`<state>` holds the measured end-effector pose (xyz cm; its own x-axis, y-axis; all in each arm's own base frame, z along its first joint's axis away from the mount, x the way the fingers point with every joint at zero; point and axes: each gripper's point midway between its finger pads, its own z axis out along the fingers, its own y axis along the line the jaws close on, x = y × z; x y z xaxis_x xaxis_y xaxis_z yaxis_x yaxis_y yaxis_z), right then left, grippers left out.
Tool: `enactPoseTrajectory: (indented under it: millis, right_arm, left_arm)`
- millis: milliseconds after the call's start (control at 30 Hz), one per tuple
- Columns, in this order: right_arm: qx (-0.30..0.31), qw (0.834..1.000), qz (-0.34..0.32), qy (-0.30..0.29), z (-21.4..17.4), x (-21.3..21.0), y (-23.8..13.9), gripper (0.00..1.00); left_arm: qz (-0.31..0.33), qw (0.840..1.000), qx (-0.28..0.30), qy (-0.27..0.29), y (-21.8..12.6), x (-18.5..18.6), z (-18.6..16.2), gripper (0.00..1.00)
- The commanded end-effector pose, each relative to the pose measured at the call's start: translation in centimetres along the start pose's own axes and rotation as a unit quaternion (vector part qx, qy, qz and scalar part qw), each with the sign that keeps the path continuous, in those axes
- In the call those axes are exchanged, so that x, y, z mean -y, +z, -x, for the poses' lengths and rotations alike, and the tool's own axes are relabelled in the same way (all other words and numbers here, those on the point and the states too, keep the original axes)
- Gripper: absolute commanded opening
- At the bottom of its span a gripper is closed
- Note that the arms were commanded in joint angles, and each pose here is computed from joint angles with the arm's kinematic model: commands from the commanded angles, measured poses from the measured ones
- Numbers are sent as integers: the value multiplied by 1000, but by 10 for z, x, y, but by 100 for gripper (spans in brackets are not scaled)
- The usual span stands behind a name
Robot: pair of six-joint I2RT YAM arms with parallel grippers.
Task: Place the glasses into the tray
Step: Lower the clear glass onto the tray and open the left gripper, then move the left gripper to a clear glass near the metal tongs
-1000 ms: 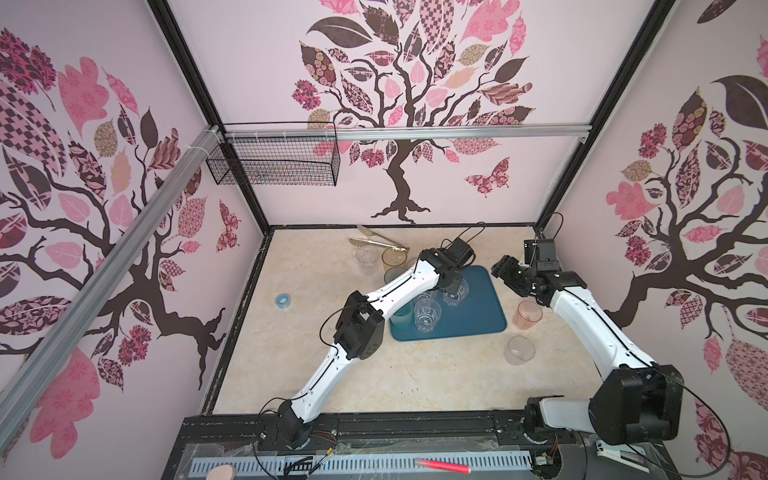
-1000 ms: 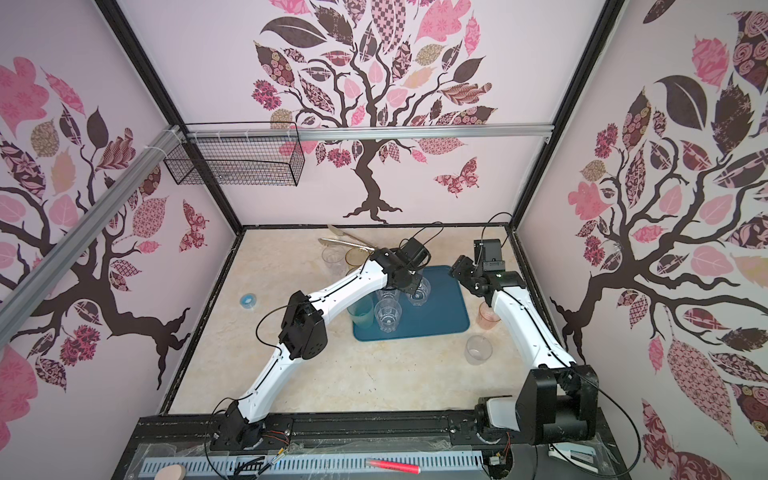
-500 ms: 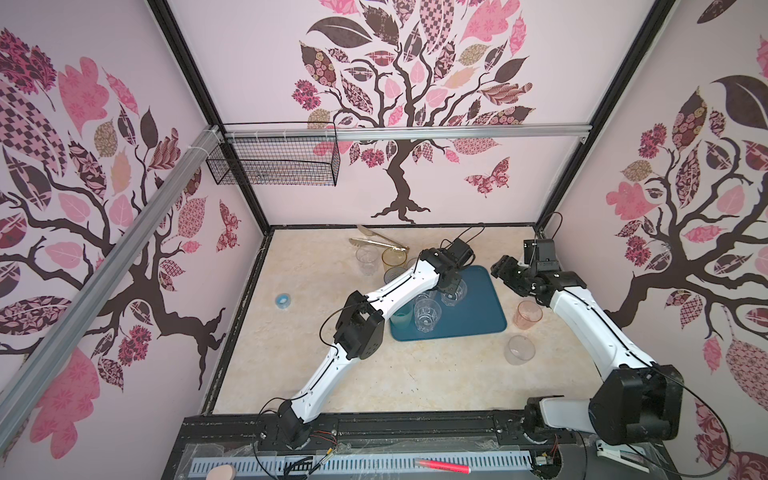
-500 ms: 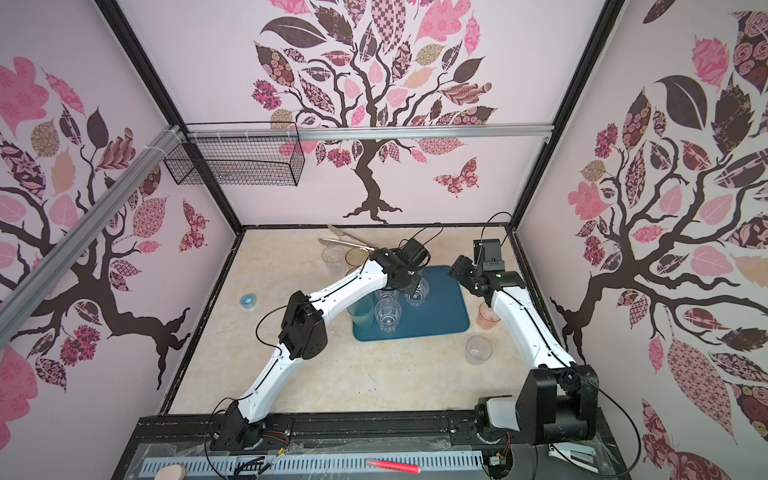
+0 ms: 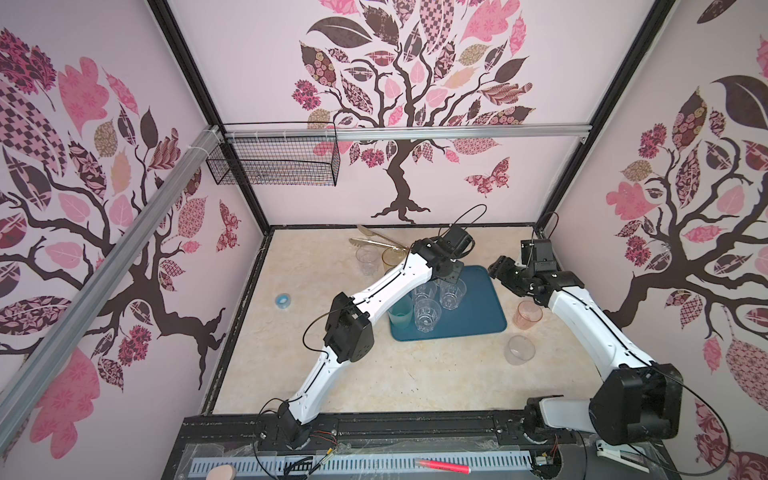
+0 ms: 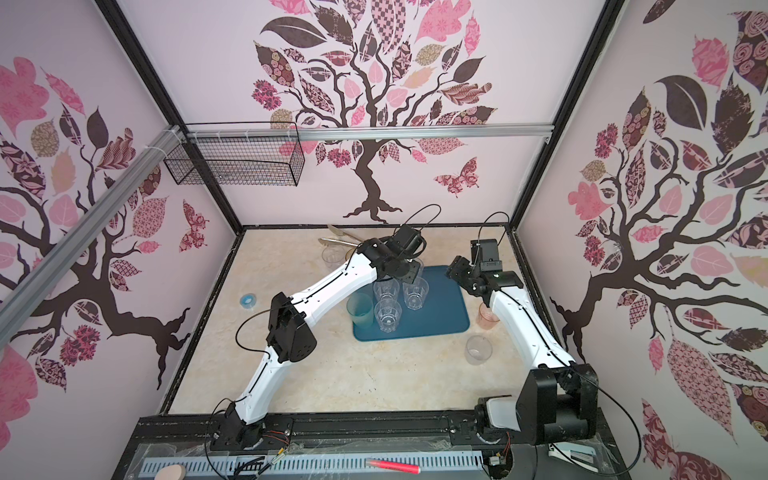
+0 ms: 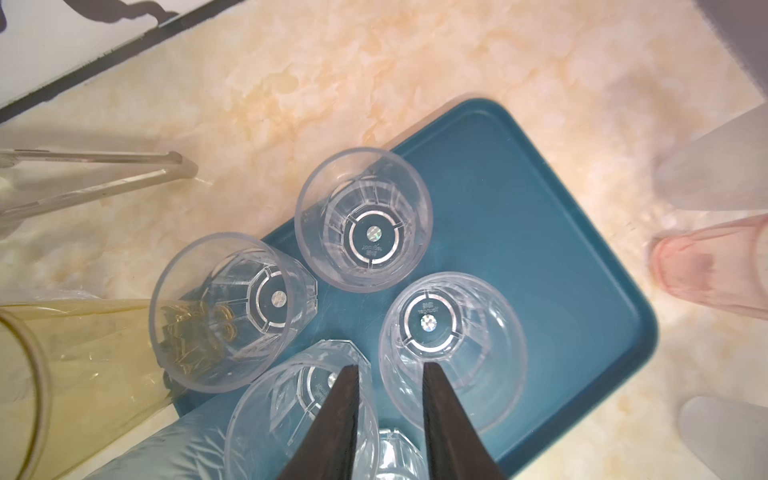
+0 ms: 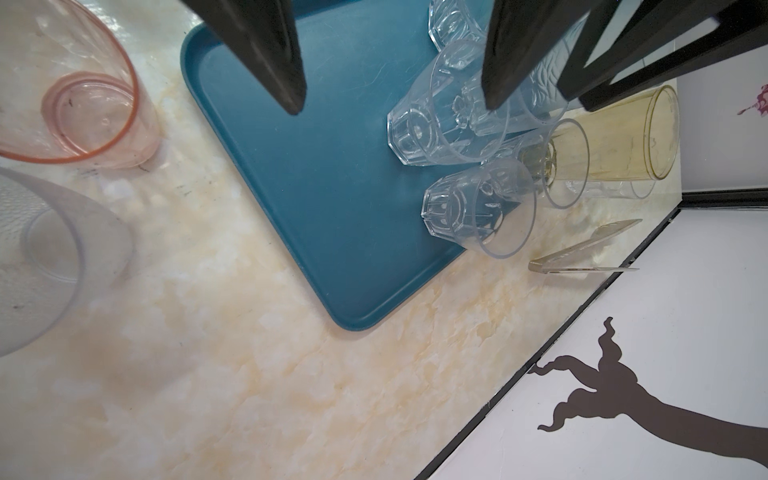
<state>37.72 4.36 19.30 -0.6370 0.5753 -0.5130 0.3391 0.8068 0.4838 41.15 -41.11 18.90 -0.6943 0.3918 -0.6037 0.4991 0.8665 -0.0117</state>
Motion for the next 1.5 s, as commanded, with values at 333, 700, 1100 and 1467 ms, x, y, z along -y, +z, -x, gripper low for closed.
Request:
enactPoseTrajectory:
  millis: [333, 700, 1100, 1467]
  right_arm:
    - [-18, 998, 13, -59, -7, -40, 6, 70]
    - [-39, 985, 30, -164, -31, -103, 6, 72]
    - [-52, 979, 30, -196, -50, -109, 12, 72]
    - [-56, 977, 24, -203, -58, -98, 15, 72]
  left_arm:
    - [-1, 990, 143, -21, -118, -46, 57, 36]
    - [109, 970, 170, -134, -163, -209, -7, 49]
    - [111, 946, 61, -300, -93, -325, -74, 45]
    - [95, 948, 11, -305, -23, -339, -67, 44]
